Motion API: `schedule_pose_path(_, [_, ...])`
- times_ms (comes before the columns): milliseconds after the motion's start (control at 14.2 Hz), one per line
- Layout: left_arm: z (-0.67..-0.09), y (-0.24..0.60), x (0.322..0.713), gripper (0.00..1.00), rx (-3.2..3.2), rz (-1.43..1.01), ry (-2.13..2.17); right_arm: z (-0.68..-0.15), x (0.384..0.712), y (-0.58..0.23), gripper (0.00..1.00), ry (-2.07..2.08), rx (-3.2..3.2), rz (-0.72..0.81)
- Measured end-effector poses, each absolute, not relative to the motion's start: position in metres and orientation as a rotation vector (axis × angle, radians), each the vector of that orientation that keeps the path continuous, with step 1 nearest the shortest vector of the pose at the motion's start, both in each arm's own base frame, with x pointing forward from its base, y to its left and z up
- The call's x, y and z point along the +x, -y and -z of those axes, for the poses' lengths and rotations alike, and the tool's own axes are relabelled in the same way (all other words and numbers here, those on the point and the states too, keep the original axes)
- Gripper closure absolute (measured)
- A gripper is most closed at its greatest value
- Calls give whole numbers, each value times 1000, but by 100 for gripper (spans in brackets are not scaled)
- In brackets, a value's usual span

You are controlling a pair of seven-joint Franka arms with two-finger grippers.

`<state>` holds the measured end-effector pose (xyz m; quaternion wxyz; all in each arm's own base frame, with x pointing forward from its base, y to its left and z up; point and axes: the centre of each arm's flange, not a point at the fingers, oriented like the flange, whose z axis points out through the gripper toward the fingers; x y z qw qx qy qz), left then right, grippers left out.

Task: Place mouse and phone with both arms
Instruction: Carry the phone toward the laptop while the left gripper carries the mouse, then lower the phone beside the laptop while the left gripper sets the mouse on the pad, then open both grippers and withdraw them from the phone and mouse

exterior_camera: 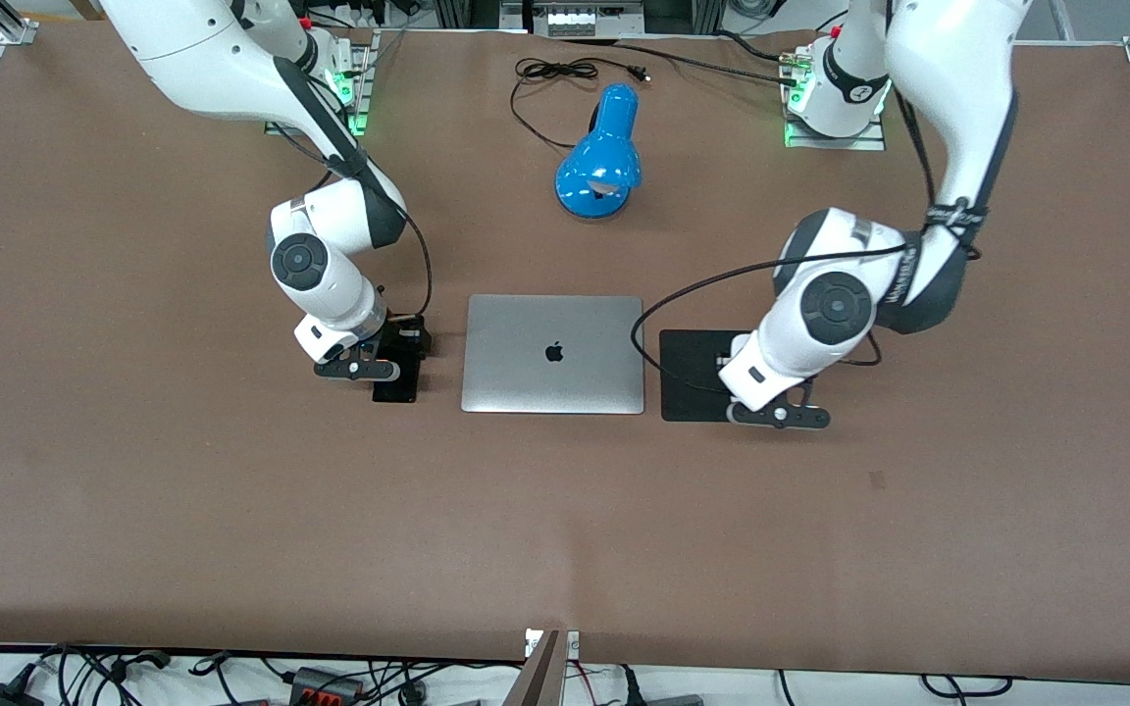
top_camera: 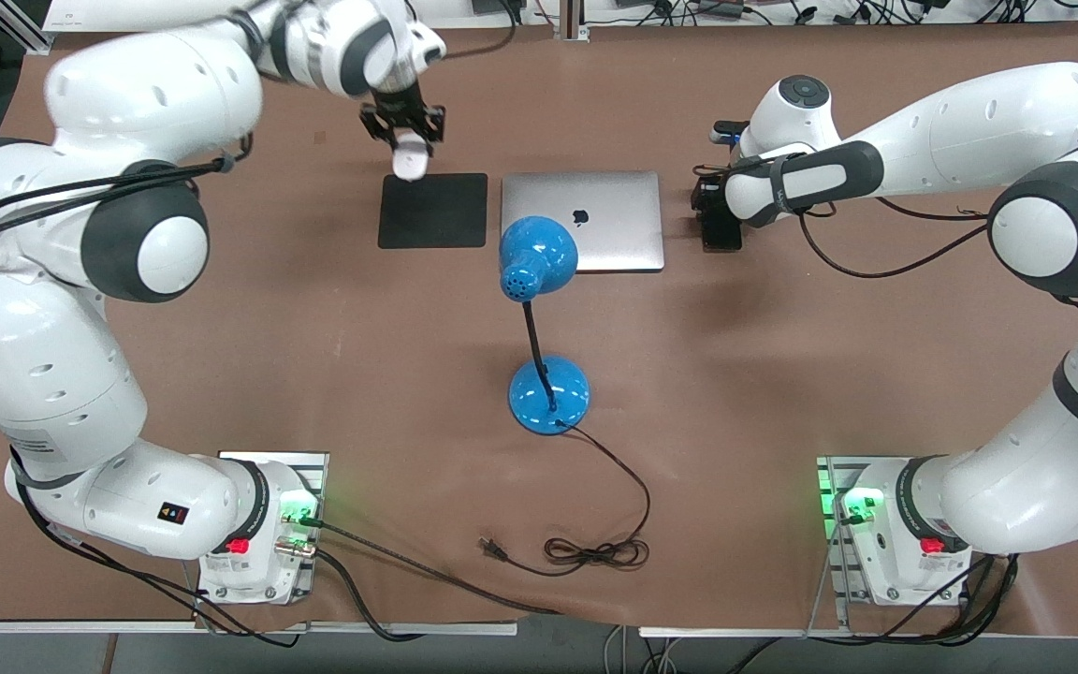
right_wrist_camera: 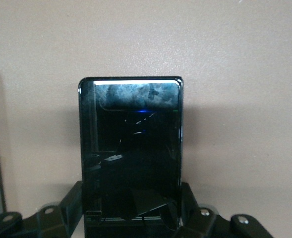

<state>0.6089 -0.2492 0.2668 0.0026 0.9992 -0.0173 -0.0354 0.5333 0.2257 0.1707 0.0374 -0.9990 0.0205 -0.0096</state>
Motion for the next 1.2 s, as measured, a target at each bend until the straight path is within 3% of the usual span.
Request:
schedule_pose_path(492, [-193,242,581,38,3130,40,17,-171,531,-243,20,-79,-3058,43])
schedule_pose_path(633, [-191,244,579,37,3130,39,-2,-172,534,-244,5,-82,-3054,54])
schedule_pose_path(703, [-191,245,578,34,3130,38,-5,-176,539,-244,0,-86,-3050,68])
schedule_pose_path(984, [-203,244,583,0,3124,4,-24,-231,576,-209,0,-187,-3049,118])
schedule_pose_path(1195, [-242,234,594,0,3145,19,-40,-329,610,-138,0,-308,-3061,144])
